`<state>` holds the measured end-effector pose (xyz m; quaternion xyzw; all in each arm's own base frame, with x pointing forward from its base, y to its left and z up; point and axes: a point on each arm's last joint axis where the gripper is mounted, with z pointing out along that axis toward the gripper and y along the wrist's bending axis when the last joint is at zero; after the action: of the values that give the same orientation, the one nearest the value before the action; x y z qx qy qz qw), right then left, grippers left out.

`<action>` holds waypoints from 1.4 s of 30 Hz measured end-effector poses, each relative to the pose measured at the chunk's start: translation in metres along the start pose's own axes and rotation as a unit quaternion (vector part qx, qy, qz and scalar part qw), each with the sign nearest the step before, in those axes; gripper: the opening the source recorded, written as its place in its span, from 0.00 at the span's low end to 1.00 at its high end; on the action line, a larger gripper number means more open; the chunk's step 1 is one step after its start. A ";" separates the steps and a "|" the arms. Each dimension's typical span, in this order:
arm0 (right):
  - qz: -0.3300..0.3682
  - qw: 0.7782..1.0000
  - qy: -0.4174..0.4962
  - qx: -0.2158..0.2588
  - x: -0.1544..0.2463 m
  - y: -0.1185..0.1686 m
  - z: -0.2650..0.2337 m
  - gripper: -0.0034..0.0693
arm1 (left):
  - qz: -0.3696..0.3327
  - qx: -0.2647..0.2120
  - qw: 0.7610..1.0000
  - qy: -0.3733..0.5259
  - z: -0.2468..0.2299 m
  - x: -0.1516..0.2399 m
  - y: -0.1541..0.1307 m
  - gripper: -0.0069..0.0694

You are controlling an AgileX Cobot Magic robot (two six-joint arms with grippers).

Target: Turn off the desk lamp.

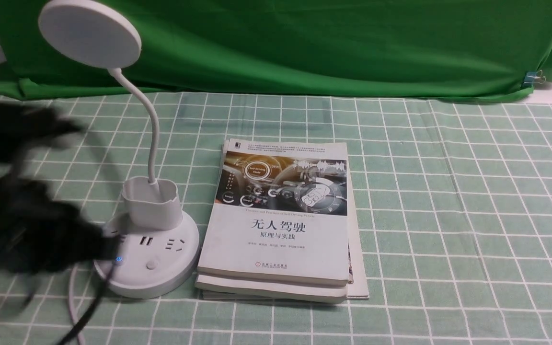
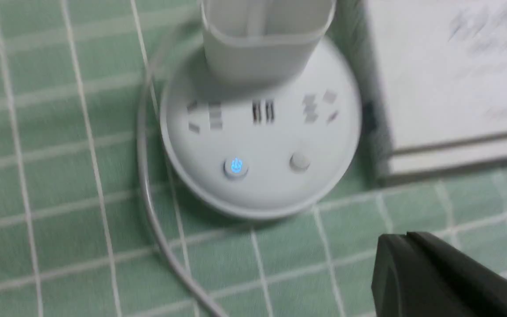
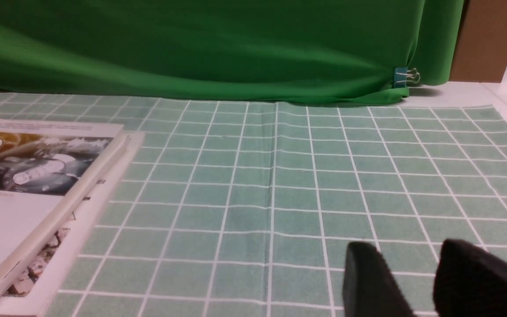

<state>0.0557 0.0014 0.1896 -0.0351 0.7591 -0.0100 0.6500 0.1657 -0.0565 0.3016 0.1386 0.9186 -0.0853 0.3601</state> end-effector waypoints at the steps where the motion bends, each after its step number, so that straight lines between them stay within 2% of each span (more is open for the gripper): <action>1: 0.000 1.000 0.000 0.000 0.000 0.000 0.000 0.38 | -0.003 0.002 0.999 -0.039 -0.010 0.014 0.000 0.09; 2: 0.000 1.000 0.000 0.000 0.000 0.000 0.000 0.38 | -0.006 0.004 0.997 -0.080 -0.019 0.025 -0.001 0.09; 7: 0.000 1.000 0.000 0.000 0.000 0.000 0.000 0.38 | -0.011 0.007 0.985 -0.171 -0.030 0.083 0.000 0.09; 13: 0.000 1.000 0.000 0.000 0.000 0.000 0.000 0.38 | -0.010 0.009 0.969 -0.246 -0.034 0.122 0.001 0.09; 18: 0.000 1.000 0.000 0.000 0.000 0.000 0.000 0.38 | -0.009 0.010 0.960 -0.279 -0.040 0.127 0.001 0.09; 32: 0.000 1.000 0.000 0.000 0.000 0.000 0.000 0.38 | -0.010 0.010 0.960 -0.279 -0.039 0.128 0.001 0.09; 36: 0.000 1.000 0.000 0.000 0.000 0.000 0.000 0.38 | -0.006 -0.014 0.960 -0.280 -0.031 0.134 0.005 0.09; 42: 0.000 1.000 0.000 0.000 0.000 0.000 0.000 0.38 | -0.062 -0.094 0.948 -0.298 -0.010 0.157 0.016 0.09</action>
<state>0.0557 0.0014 0.1896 -0.0351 0.7591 -0.0100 0.6500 0.0536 -0.0080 0.2004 0.0157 0.7803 -0.0582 0.6224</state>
